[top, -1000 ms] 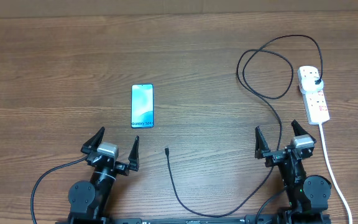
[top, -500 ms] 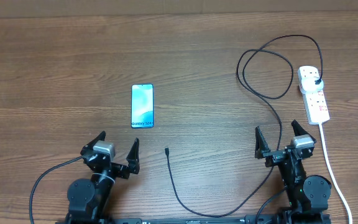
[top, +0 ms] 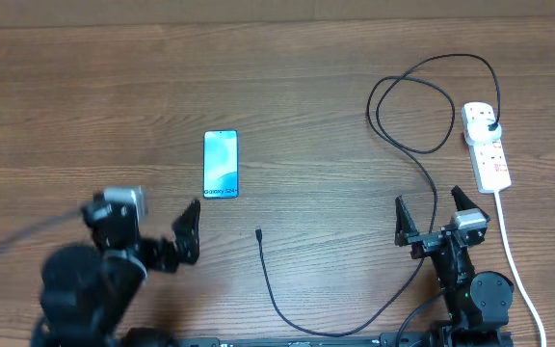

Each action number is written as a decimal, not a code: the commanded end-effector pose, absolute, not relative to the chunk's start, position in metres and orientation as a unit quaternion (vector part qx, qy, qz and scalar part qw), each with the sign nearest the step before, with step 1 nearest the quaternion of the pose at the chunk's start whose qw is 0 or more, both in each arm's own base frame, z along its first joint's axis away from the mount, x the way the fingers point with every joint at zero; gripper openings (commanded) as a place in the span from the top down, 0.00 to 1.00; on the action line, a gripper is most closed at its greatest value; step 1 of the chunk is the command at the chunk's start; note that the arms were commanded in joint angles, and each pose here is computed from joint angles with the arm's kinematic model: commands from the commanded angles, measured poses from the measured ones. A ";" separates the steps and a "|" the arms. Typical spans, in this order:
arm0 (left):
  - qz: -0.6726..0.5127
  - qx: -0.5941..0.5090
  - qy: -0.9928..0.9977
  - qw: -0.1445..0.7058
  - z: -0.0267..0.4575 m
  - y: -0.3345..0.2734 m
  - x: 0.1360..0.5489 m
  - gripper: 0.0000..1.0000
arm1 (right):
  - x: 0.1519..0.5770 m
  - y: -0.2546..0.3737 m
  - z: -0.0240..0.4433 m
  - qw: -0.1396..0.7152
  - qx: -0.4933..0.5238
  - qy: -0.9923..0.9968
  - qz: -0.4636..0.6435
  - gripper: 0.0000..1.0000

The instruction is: Plug charger to phone and switch on socket

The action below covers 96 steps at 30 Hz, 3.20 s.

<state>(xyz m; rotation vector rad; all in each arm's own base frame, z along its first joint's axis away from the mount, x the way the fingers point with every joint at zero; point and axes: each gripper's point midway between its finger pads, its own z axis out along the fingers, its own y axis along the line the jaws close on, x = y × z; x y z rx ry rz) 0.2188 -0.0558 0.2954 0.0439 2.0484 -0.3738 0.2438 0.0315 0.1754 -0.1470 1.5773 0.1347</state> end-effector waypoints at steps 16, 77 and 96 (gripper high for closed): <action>-0.173 -0.010 0.959 0.225 0.286 -0.081 0.344 0.00 | 0.244 0.030 0.173 0.702 -0.065 0.707 0.058 0.00; -0.015 -0.028 0.999 -0.030 0.015 -0.087 0.410 0.00 | 0.244 0.030 0.173 0.702 -0.064 0.707 0.058 0.00; -0.012 -0.013 1.000 -0.026 -0.002 -0.098 0.405 0.00 | 0.244 0.030 0.173 0.702 -0.064 0.707 0.058 0.00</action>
